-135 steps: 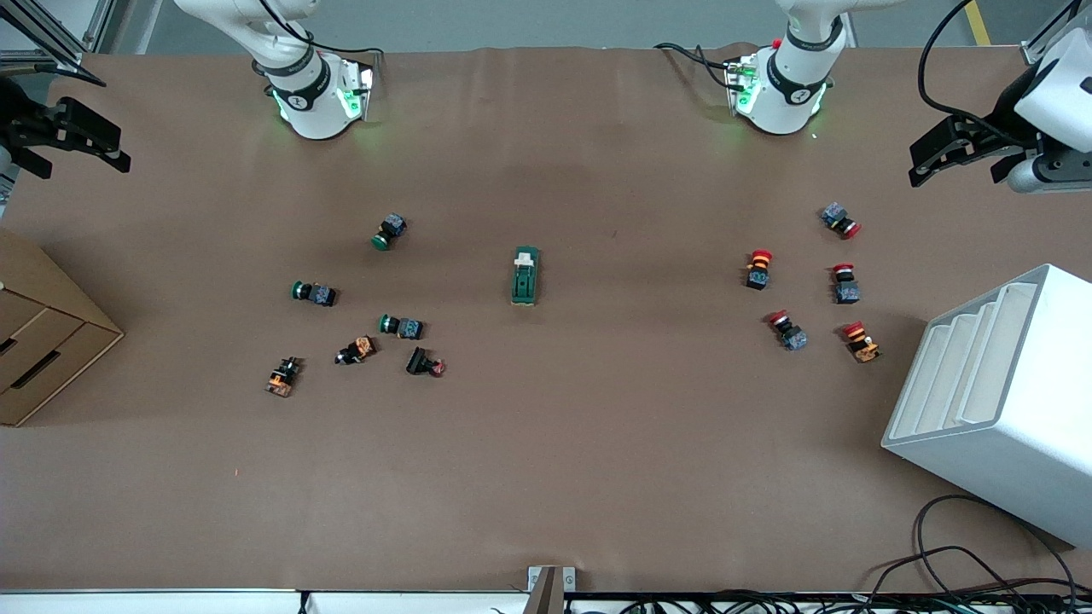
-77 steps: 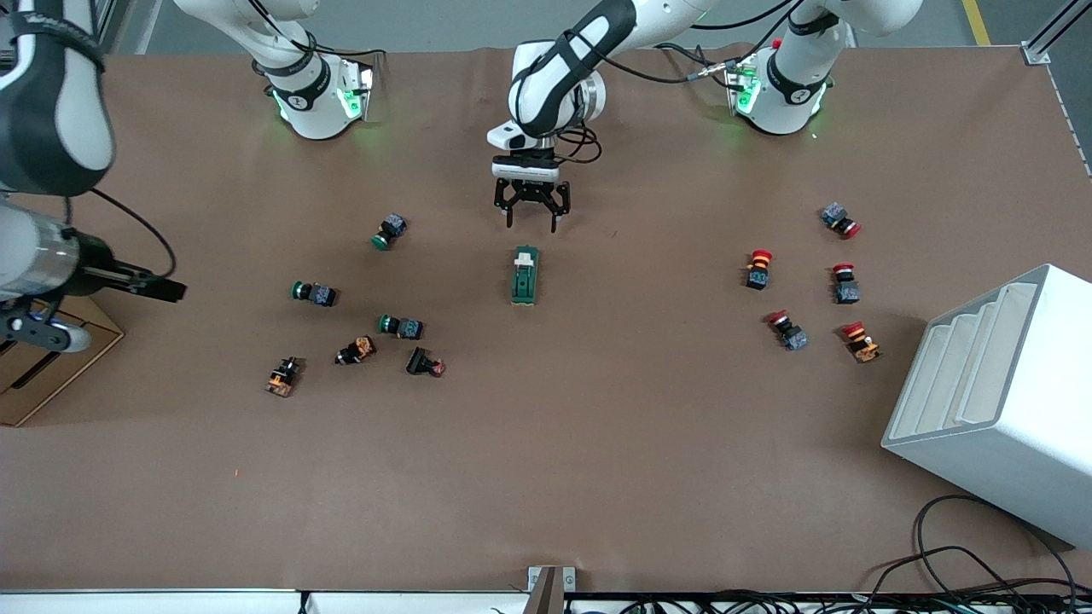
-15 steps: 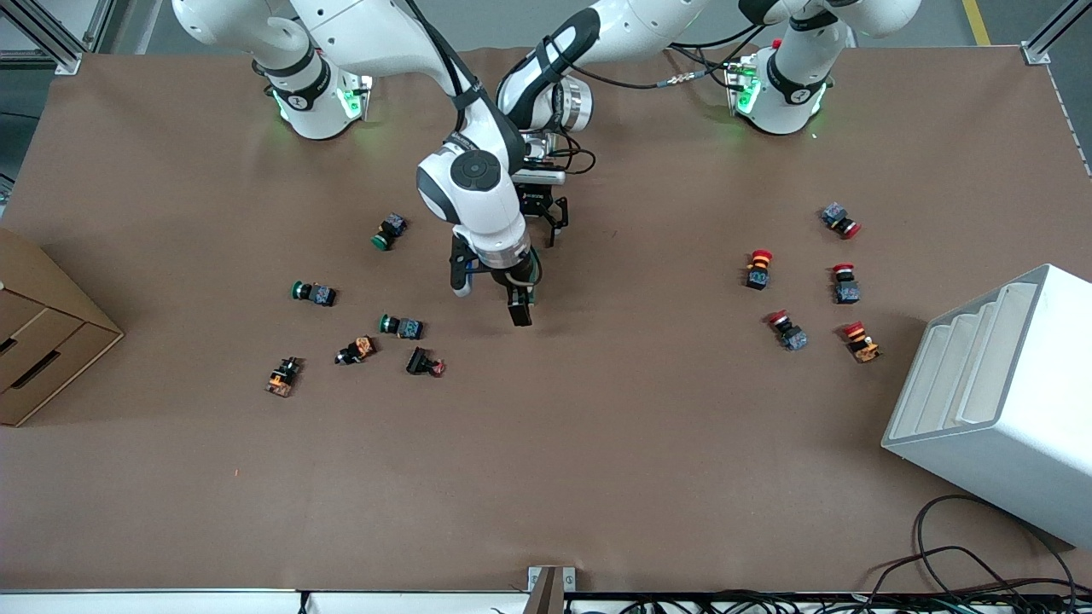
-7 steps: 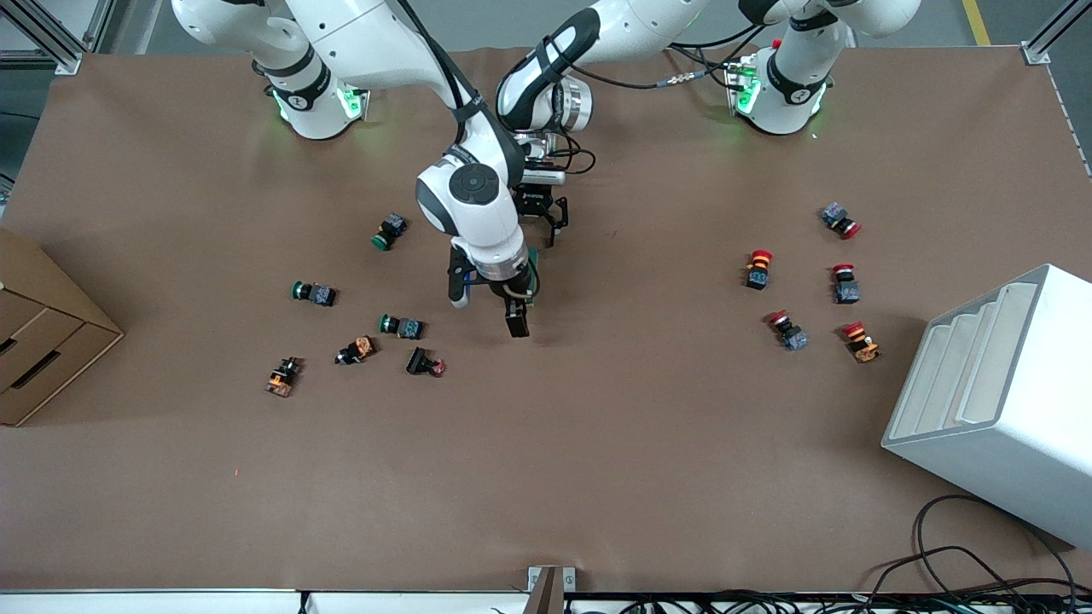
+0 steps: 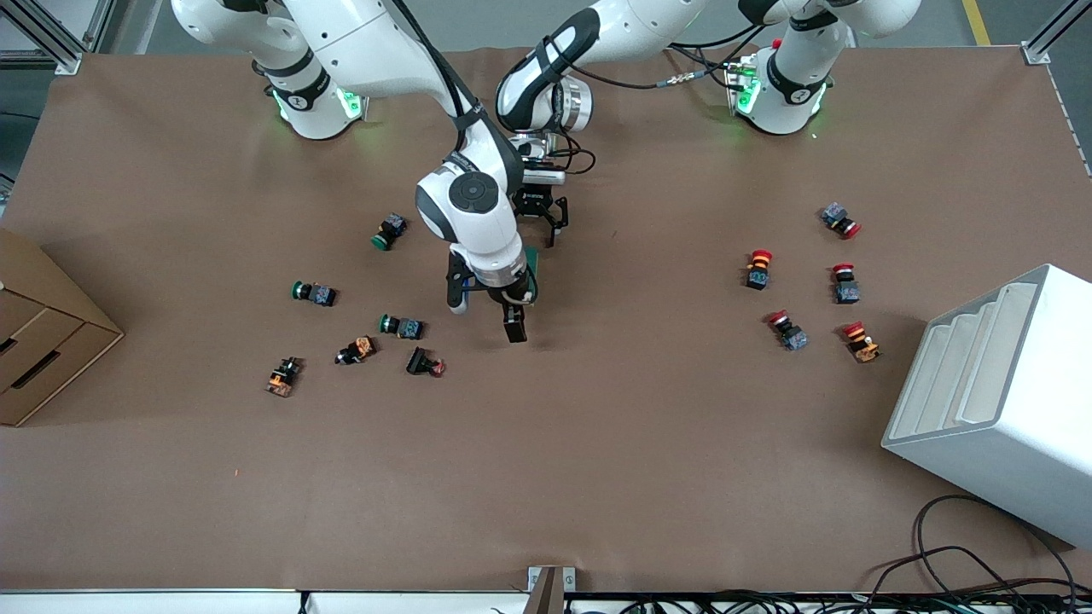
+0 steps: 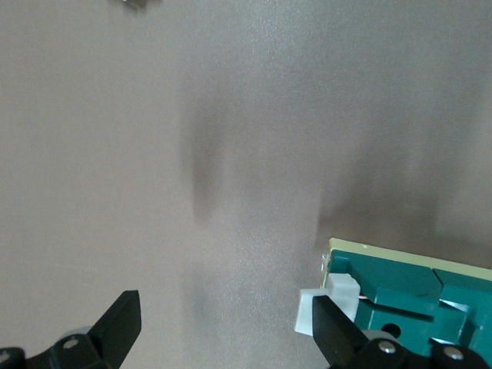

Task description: Close load switch with both arms

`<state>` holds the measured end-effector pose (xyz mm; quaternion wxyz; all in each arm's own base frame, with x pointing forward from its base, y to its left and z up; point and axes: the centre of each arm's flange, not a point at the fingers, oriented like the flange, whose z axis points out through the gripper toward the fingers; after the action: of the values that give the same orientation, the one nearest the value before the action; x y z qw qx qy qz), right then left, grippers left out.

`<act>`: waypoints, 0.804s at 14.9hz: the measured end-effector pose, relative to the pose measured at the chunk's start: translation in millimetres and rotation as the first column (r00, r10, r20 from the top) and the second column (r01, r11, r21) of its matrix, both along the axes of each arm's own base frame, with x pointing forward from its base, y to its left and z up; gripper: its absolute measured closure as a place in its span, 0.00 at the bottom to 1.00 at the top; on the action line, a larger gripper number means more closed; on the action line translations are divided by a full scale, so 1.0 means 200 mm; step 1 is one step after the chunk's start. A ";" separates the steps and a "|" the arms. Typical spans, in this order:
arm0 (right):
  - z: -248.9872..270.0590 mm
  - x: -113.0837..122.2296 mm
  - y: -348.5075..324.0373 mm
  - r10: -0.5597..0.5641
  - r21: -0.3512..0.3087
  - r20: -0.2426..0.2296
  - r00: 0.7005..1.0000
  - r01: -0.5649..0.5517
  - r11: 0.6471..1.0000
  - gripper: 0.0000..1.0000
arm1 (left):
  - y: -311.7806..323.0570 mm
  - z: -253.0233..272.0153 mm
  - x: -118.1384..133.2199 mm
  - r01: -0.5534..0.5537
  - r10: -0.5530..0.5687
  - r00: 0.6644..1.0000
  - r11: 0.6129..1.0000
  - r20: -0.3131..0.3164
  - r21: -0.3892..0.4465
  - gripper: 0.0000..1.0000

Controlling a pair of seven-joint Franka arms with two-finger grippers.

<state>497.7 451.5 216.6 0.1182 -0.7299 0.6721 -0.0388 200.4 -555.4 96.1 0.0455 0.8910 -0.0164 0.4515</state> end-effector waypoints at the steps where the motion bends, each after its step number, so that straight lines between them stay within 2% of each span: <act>1: 0.00 0.01 0.00 0.001 0.001 0.002 1.000 -0.001 1.000 0.00 | 0.00 0.00 0.00 0.000 0.000 1.000 1.000 0.000 0.001 0.01; 4: 0.05 0.06 -0.01 0.007 -0.011 -0.001 1.000 -0.007 1.000 0.00 | 0.00 0.00 0.00 0.003 -0.003 1.000 1.000 0.001 0.005 0.01; 6: 0.12 0.16 -0.05 0.057 -0.062 -0.032 0.998 -0.059 0.996 0.00 | 0.00 0.00 0.00 0.003 -0.003 1.000 1.000 0.001 0.005 0.01; 8: 0.23 0.29 -0.14 0.154 -0.115 -0.072 0.985 -0.162 0.980 0.00 | 0.00 0.00 0.00 0.003 -0.003 1.000 1.000 0.002 0.005 0.01; 10: 0.37 0.41 -0.29 0.279 -0.147 -0.103 0.955 -0.292 0.945 0.00 | 0.00 0.00 0.00 0.004 -0.004 1.000 1.000 0.002 0.006 0.01; 12: 0.49 0.51 -0.47 0.406 -0.166 -0.135 0.904 -0.424 0.890 0.00 | 0.00 0.00 0.00 0.004 -0.004 1.000 1.000 0.002 0.006 0.01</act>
<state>599.1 356.8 315.0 0.0203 -0.8656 0.4986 -0.0417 200.2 -555.6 95.6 0.0436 0.8906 -0.0196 0.4522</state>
